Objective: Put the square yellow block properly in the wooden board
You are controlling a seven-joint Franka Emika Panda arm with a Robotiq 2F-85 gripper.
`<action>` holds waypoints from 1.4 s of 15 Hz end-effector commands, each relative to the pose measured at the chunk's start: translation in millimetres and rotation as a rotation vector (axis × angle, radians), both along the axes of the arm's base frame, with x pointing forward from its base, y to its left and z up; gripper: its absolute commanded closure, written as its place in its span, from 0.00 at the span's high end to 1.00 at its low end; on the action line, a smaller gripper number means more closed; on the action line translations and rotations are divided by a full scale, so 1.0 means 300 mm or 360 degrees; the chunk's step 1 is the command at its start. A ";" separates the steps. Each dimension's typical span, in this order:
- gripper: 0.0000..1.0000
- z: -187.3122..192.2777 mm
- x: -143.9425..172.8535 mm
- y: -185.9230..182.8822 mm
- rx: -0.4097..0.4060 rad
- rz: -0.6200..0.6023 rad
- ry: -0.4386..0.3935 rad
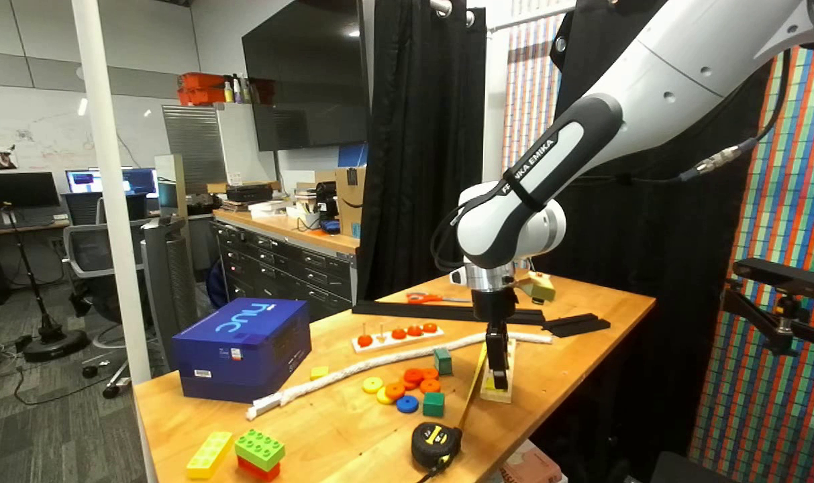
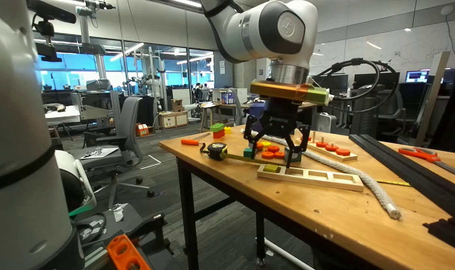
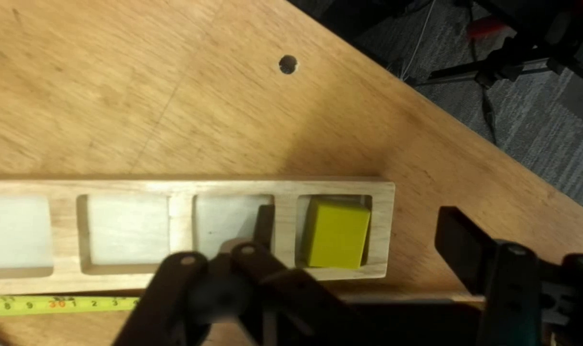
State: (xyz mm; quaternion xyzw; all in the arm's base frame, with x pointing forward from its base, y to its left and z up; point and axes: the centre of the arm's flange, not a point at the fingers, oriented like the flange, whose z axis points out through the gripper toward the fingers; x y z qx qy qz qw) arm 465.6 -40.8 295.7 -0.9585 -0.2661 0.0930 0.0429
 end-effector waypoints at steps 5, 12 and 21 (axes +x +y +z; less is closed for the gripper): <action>1.00 0.204 0.009 0.020 -0.0063 -0.0128 -0.0149; 1.00 0.709 -0.126 0.032 -0.0034 -0.0647 -0.0502; 1.00 1.181 -0.562 -0.069 -0.0020 -0.1200 -0.0857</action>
